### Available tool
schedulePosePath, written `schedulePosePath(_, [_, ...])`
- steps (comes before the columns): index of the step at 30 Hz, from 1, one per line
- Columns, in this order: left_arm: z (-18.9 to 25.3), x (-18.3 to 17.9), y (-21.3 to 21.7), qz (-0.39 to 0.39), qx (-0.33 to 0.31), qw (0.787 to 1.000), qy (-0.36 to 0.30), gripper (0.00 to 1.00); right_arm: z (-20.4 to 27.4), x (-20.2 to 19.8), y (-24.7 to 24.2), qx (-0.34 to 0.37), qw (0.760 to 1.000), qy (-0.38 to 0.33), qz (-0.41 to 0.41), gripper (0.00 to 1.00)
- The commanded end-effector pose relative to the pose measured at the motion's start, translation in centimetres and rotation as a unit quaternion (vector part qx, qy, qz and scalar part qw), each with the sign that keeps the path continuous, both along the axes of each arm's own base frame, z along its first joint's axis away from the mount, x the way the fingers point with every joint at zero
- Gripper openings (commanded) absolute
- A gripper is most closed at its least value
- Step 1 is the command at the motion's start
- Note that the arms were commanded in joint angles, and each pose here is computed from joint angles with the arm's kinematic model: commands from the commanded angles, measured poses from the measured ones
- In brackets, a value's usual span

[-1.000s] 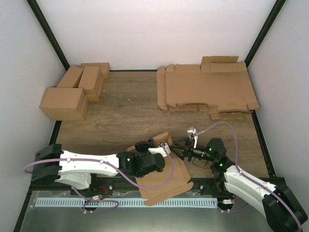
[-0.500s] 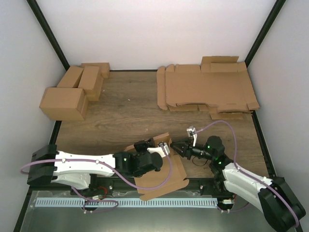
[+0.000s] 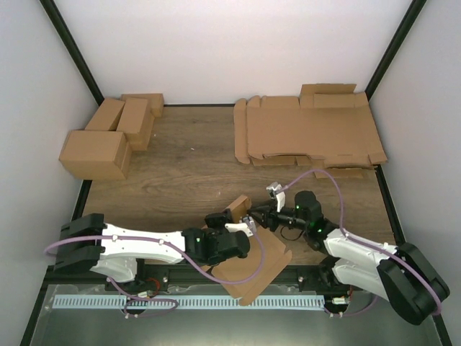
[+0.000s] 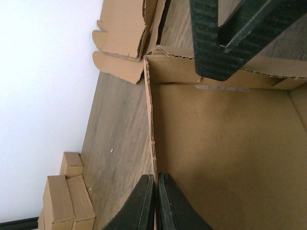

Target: Fold the paper box

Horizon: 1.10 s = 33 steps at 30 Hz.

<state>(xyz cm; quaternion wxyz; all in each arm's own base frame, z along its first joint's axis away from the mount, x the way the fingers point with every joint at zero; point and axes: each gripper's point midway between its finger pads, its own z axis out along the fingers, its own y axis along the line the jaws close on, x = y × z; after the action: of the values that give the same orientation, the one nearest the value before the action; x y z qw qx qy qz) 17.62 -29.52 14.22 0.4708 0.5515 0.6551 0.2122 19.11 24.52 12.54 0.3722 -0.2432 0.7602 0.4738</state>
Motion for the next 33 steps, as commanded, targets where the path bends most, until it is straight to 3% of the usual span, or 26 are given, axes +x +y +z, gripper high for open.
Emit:
schedulePosePath(1, [0.8, -0.2, -1.3, -0.009, -0.026, 1.0, 0.003, 0.04, -0.1, 0.6, 0.2, -0.022, 0.999, -0.021, -0.012, 0.35])
schedulePosePath(8, [0.3, -0.3, -1.4, -0.012, -0.018, 1.0, 0.009, 0.04, -0.2, -0.7, 0.1, 0.017, 1.0, -0.002, -0.002, 0.39])
schedulePosePath(17, [-0.3, -0.4, -1.7, -0.015, -0.009, 1.0, 0.015, 0.04, -1.2, -0.8, 0.7, 0.021, 0.999, 0.023, 0.011, 0.24])
schedulePosePath(33, [-2.4, -0.6, -1.9, -0.018, 0.003, 0.998, 0.054, 0.04, -3.6, 4.3, 1.7, -0.039, 0.995, 0.065, -0.06, 0.18])
